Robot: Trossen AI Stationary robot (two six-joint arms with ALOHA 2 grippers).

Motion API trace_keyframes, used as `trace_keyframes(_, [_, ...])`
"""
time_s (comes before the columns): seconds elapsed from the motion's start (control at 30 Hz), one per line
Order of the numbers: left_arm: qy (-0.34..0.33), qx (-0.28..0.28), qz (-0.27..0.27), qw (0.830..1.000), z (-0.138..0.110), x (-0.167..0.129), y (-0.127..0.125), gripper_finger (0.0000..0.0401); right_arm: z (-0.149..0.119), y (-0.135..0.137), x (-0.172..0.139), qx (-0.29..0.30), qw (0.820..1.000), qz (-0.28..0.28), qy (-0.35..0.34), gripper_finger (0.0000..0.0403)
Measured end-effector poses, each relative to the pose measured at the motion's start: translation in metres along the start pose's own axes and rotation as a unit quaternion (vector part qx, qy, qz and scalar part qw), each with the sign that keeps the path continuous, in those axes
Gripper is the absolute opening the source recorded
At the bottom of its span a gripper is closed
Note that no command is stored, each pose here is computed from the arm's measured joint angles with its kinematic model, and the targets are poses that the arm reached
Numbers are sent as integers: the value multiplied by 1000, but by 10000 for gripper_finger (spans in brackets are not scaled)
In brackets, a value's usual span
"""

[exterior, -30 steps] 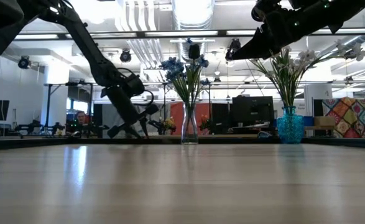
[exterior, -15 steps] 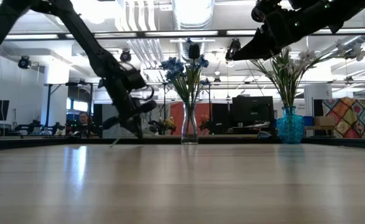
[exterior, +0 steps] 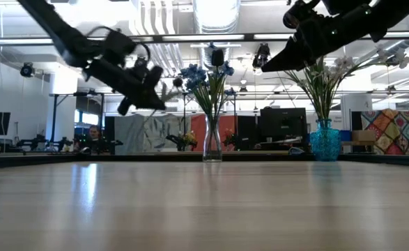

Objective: Sort flowers into vase by color
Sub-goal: Put the black tulip into the transparent vase

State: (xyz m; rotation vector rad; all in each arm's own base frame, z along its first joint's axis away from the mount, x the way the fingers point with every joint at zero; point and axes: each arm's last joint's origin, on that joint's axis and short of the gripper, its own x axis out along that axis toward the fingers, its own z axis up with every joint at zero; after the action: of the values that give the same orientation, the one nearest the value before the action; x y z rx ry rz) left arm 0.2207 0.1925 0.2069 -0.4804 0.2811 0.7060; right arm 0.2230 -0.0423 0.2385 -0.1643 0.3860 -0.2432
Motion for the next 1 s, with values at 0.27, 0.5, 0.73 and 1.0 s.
trace_keyframes(0.27, [-152,69,-138,976,-8,-42,-35,0,-11,2,1,-4,999,-8,-42,12])
trace_keyframes(0.5, [-215,154,-150,953,17,-58,-69,0,-18,3,0,-9,997,-16,-77,12])
trace_keyframes(0.73, [-273,196,-124,934,76,-49,-93,0,-31,5,-2,-10,995,-21,-97,12])
trace_keyframes(1.0, [-266,239,-132,924,114,-1,-116,0,-52,9,-7,-6,991,-27,-129,12])
